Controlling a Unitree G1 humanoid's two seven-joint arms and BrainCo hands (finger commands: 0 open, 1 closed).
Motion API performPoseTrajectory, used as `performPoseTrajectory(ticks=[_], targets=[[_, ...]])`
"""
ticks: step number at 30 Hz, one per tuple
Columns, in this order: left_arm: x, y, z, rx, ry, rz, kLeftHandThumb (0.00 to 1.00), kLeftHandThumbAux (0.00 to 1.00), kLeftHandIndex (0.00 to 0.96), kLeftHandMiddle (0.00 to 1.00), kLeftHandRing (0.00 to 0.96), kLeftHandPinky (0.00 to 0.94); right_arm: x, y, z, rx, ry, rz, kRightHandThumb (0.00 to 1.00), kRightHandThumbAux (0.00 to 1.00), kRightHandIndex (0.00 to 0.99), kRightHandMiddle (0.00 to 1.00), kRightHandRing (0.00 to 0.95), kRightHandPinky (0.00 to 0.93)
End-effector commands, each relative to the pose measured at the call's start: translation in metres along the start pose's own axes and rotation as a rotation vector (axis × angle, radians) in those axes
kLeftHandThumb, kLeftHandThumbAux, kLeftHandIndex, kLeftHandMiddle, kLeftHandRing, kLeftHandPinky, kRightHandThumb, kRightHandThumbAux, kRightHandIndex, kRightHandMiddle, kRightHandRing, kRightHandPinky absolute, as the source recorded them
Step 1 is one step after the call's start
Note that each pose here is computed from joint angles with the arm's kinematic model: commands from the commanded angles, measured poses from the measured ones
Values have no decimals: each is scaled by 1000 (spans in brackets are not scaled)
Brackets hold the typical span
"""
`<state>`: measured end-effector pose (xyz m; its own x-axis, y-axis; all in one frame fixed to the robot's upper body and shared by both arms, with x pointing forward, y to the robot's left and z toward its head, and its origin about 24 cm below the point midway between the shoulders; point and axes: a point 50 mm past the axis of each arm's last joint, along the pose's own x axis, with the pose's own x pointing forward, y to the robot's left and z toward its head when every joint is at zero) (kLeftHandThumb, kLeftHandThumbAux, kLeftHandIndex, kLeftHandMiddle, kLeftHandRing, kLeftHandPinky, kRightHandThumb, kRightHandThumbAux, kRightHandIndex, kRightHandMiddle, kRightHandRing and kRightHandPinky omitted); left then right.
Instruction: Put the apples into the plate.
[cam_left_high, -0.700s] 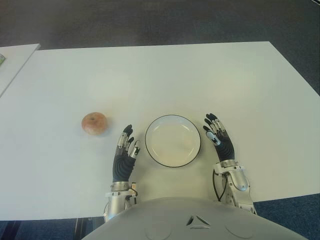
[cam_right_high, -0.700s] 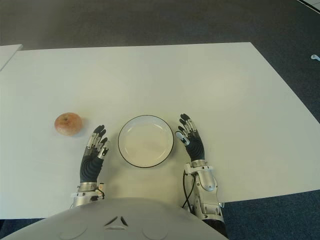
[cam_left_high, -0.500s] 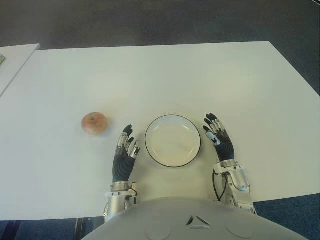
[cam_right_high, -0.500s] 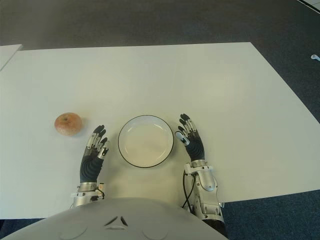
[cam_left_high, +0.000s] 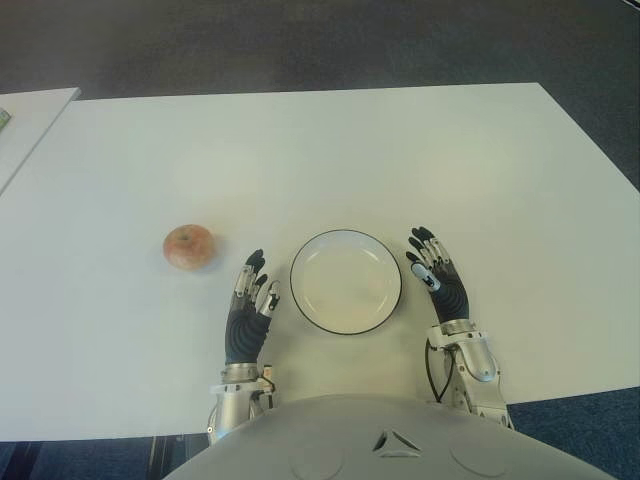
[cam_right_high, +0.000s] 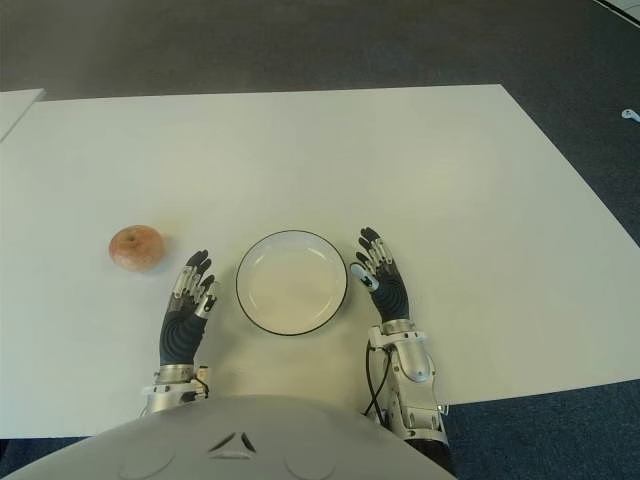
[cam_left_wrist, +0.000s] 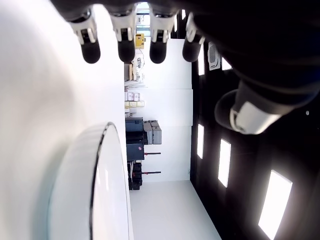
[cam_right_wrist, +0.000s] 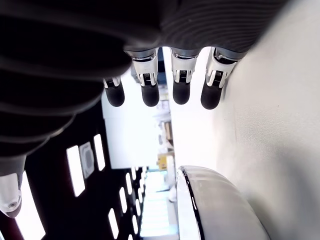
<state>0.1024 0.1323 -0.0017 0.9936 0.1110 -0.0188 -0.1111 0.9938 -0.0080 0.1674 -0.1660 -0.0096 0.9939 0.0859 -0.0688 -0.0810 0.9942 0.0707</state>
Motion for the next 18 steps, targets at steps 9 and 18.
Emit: performPoseTrajectory(ticks=[9, 18], targets=[[-1, 15, 17, 90, -87, 58, 6, 545, 0, 0, 0, 0, -6, -1, -10, -36, 62, -10, 231, 502, 0, 0, 0, 0], [-6, 25, 43, 389, -144, 135, 81, 597, 0, 0, 0, 19, -5, -2, -11, -46, 57, -22, 224, 502, 0, 0, 0, 0]])
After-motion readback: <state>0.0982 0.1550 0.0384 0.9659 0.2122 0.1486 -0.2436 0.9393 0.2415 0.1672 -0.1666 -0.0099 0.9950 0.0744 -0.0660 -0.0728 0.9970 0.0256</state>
